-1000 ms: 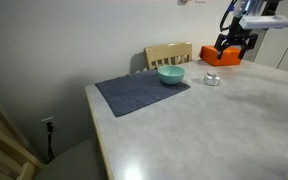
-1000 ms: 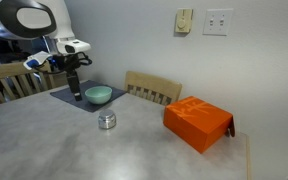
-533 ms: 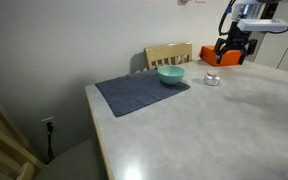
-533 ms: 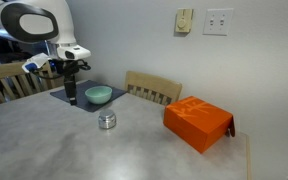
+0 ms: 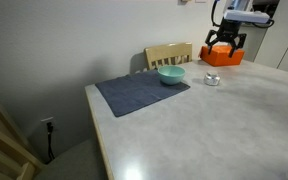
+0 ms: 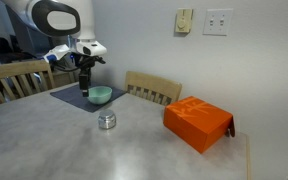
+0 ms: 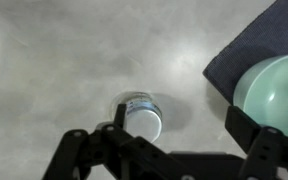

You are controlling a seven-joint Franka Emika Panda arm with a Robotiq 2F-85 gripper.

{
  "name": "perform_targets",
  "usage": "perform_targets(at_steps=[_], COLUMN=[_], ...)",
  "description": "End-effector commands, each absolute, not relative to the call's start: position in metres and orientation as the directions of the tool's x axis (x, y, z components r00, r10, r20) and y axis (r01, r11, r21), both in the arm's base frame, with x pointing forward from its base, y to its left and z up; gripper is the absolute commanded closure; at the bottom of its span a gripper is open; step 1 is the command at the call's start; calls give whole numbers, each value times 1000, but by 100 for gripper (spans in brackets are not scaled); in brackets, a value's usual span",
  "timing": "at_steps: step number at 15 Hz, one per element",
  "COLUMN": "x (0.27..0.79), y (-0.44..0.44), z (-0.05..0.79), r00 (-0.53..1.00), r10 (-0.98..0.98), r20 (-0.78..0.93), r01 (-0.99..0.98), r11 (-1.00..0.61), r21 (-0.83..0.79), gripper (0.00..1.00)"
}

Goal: Put the lid on the silver object, remove it, then put it back again.

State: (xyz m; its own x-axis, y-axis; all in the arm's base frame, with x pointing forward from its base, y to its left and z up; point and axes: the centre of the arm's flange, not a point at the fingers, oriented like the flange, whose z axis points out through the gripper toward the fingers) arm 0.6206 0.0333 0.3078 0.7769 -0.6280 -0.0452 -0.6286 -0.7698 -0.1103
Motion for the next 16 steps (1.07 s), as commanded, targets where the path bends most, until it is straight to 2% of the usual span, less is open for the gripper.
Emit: perform_targets(at_steps=[1, 9, 16], x=[659, 691, 700], y=[23, -12, -17], z=[315, 282, 242], r00=[709, 562, 563], r10=[-701, -827, -826], r20=[-84, -2, 7], r01=[-706, -827, -826], r11=[-702, -562, -563], r21=[-99, -9, 16], gripper=[0, 0, 0])
